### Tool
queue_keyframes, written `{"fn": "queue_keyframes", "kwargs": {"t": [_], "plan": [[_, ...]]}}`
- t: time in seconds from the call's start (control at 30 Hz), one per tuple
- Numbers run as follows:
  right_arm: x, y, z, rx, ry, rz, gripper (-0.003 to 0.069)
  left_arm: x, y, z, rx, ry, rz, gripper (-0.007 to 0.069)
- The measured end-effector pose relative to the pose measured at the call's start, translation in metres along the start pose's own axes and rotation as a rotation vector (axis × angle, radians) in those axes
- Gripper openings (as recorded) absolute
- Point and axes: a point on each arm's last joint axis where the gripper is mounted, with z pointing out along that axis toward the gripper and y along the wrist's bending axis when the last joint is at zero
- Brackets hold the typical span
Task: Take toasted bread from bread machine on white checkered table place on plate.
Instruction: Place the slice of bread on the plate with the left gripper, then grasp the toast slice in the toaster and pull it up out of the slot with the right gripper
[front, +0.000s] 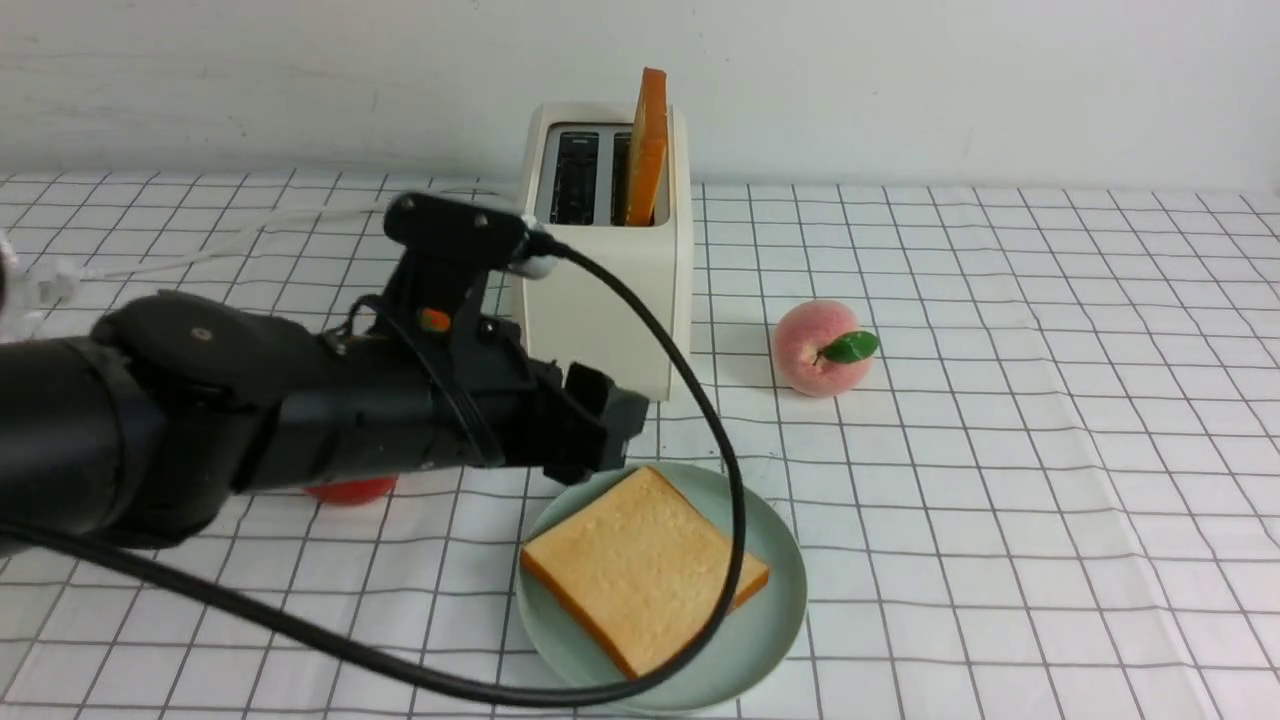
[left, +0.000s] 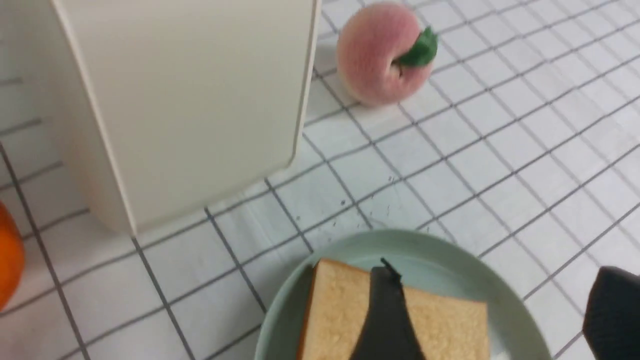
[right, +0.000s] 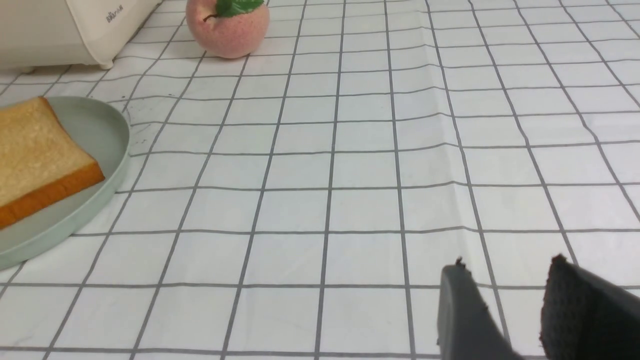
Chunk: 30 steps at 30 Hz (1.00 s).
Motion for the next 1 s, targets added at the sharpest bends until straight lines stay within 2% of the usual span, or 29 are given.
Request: {"fn": "queue_keyframes", "kwargs": {"t": [0.07, 0.1, 0.13, 0.2, 0.27, 0.3, 0.4, 0.53, 0.8, 1.0], "plan": [[0.000, 0.000, 0.000, 0.000, 0.000, 0.000, 0.0241, -0.011, -0.004, -0.017, 0.007, -0.059, -0.006, 0.0375], [0.000, 0.000, 0.000, 0.000, 0.000, 0.000, 0.0241, -0.012, -0.004, -0.019, 0.008, -0.065, -0.005, 0.0361], [0.000, 0.000, 0.000, 0.000, 0.000, 0.000, 0.0241, -0.021, -0.007, -0.034, 0.014, -0.115, -0.002, 0.0239], [0.000, 0.000, 0.000, 0.000, 0.000, 0.000, 0.0241, -0.031, -0.012, -0.054, 0.028, -0.179, -0.006, 0.0074], [0.000, 0.000, 0.000, 0.000, 0.000, 0.000, 0.0241, -0.038, -0.017, -0.072, 0.053, -0.226, -0.022, -0.0003], [0.000, 0.000, 0.000, 0.000, 0.000, 0.000, 0.0241, -0.042, -0.021, -0.088, 0.095, -0.260, -0.028, -0.0013], [0.000, 0.000, 0.000, 0.000, 0.000, 0.000, 0.0241, -0.043, -0.027, -0.109, 0.127, -0.300, -0.045, -0.0013], [0.000, 0.000, 0.000, 0.000, 0.000, 0.000, 0.0241, -0.030, -0.030, -0.135, 0.124, -0.335, -0.025, -0.0013], [0.000, 0.000, 0.000, 0.000, 0.000, 0.000, 0.0241, 0.009, -0.018, -0.157, 0.017, -0.386, -0.035, -0.0013], [-0.001, -0.001, 0.000, 0.013, -0.016, -0.053, 0.0241, 0.020, -0.017, -0.173, -0.005, -0.438, -0.036, -0.0013]]}}
